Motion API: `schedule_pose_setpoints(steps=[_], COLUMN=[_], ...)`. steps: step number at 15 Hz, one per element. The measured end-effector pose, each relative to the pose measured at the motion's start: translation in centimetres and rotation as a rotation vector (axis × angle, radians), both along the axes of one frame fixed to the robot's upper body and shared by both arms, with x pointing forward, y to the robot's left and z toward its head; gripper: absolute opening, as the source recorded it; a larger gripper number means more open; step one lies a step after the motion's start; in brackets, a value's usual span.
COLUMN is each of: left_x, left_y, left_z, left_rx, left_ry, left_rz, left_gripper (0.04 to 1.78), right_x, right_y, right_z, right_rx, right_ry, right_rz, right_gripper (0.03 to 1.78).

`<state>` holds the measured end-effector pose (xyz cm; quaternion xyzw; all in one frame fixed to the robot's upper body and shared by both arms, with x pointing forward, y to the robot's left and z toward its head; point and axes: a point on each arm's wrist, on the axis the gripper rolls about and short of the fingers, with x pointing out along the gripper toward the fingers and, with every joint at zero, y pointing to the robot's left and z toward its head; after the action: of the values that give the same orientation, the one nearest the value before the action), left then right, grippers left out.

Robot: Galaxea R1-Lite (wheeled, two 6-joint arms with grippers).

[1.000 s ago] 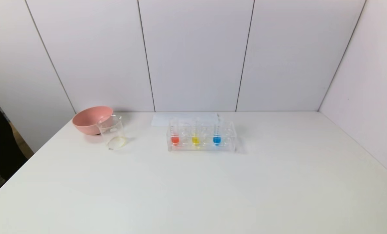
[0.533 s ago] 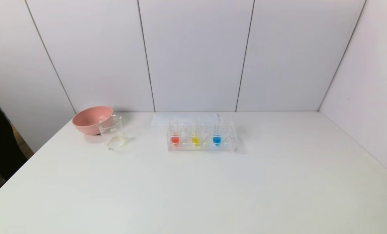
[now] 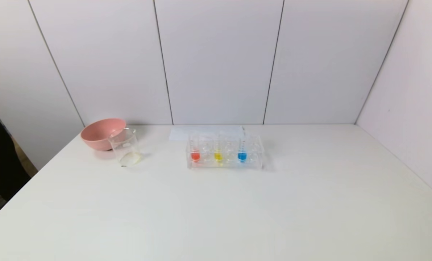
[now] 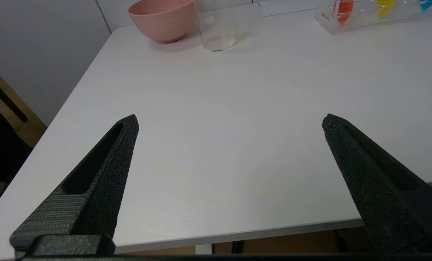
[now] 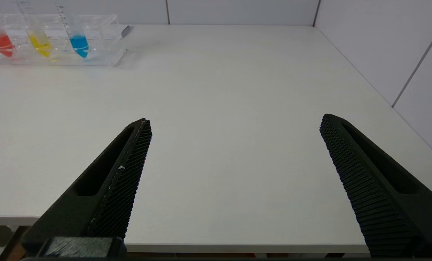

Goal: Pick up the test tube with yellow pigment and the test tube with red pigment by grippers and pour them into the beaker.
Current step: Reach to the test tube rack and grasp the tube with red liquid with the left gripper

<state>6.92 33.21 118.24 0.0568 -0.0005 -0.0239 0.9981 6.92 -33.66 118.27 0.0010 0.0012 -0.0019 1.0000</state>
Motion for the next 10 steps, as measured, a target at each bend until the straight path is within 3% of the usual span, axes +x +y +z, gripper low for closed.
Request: schedule_pose_setpoints(steps=[10], left_x=[0.0], left_y=[0.03], left_z=[0.06], left_rx=[-0.06], left_ry=[-0.003], left_rz=[0.013], left_gripper=[1.77], right_x=[0.0], right_y=[0.0], right_z=[0.0], right_rx=[0.0], right_ry=[0.0], right_rz=[0.0], right_gripper=[1.7])
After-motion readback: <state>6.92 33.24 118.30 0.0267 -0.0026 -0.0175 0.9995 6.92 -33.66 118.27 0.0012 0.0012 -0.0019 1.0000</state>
